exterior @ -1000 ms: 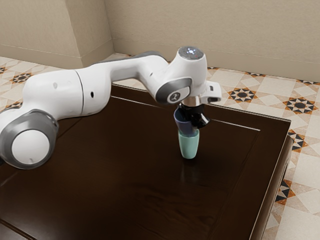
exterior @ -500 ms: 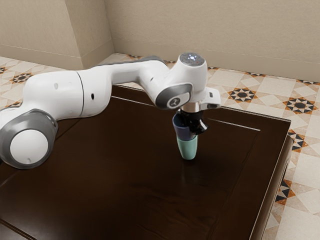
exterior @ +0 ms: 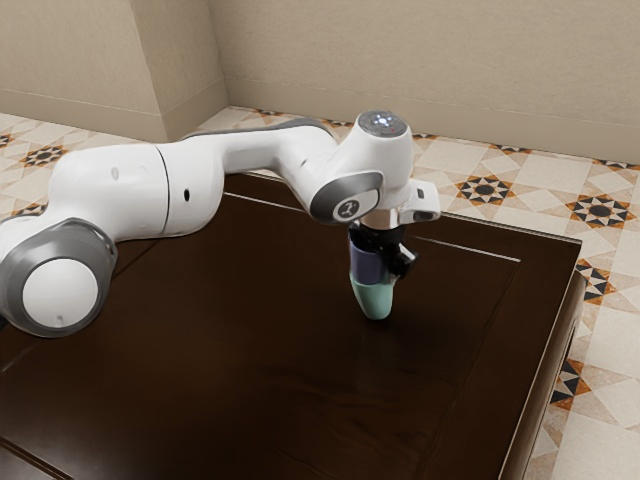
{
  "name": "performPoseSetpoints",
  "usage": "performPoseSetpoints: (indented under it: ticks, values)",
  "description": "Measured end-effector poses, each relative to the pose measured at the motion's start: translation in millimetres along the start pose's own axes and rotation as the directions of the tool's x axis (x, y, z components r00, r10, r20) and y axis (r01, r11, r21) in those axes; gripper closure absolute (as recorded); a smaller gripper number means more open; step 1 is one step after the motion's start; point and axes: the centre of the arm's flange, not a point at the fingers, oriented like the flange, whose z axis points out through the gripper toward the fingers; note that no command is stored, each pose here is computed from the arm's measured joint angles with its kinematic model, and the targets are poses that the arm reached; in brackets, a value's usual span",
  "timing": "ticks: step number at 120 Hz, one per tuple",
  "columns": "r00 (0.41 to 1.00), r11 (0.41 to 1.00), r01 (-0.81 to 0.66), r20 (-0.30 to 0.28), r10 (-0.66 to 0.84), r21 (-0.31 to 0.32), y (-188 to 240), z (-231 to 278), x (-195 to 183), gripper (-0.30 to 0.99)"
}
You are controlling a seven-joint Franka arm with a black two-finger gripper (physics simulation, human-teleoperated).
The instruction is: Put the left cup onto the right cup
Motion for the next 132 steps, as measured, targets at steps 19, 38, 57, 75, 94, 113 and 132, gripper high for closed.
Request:
performPoseSetpoints:
  ticks: [19, 38, 57, 75, 94, 113, 132]
  values:
    - [1.000, 1.000, 0.002, -0.005, -0.002, 0.000, 0, -2, 0, 0.17]
    - [1.000, 1.000, 0.004, -0.009, -0.004, 0.001, -1, -4, 1, 0.08]
    - [1.000, 1.000, 0.005, -0.017, -0.005, 0.003, -2, -10, 2, 0.04]
    - [0.999, 1.000, 0.008, -0.040, -0.008, 0.009, -5, -27, 3, 0.02]
    - [0.998, 1.000, 0.012, -0.065, -0.010, 0.022, -10, -46, 3, 0.01]
    - [0.996, 0.999, 0.012, -0.093, -0.009, 0.038, -14, -72, 0, 0.00]
    - [0.989, 0.997, 0.026, -0.149, -0.015, 0.073, -28, -130, -14, 0.00]
